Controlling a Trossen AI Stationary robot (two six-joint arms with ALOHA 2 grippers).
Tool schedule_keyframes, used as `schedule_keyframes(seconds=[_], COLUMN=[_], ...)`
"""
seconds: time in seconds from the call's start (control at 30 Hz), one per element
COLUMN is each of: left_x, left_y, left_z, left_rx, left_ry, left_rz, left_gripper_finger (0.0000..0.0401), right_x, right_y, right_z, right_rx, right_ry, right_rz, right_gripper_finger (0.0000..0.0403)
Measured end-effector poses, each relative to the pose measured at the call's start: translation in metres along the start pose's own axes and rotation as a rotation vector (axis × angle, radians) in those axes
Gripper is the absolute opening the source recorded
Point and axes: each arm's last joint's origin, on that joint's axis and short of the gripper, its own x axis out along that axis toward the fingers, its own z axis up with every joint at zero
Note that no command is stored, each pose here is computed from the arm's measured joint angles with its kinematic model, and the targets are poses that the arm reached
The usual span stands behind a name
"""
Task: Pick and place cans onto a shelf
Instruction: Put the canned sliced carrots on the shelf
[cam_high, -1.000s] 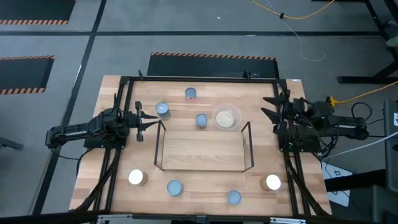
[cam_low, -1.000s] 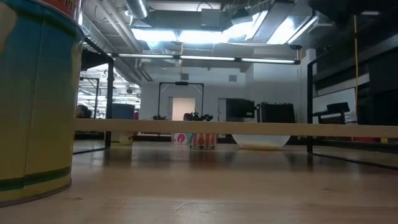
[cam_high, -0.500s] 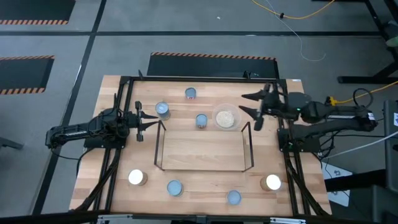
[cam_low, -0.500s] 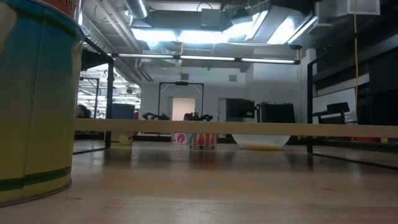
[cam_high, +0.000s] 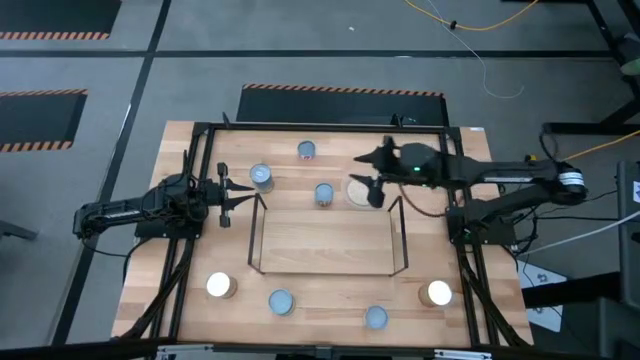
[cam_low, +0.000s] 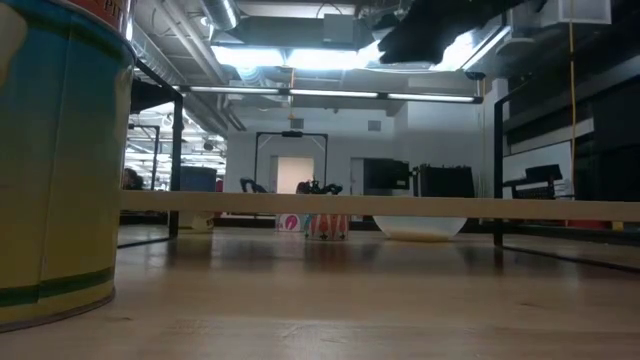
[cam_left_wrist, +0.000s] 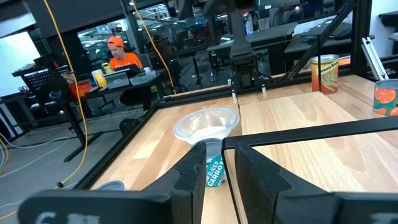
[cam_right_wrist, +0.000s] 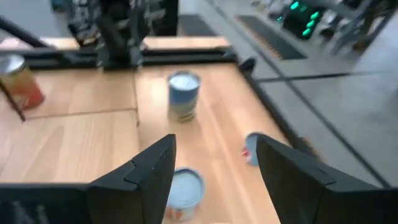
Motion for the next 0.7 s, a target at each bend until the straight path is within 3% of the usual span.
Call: schedule_keyframes(seconds=[0.33, 0.5, 0.7], left_x=[0.000, 0.000, 0.000], left_y=[0.000, 0.000, 0.000], left_z=[0.000, 0.000, 0.000], left_rx=[0.000, 0.000, 0.000], left_ry=[0.000, 0.000, 0.000], left_rz=[0.000, 0.000, 0.000], left_gripper_finger=[0.0078, 0.0078, 0.0078], right_x=[0.060, 0.083, 0.111], right_y=[0.003, 0.006, 0.009], right_z=[-0.021, -0.015, -0.007], right_rx=[0.010, 0.008, -0.001], right_ry=[0.069, 0.116, 0.268], right_rz=[0.111, 0.113, 0.119], right_gripper_finger=[0.0227, 0.0227, 0.0227])
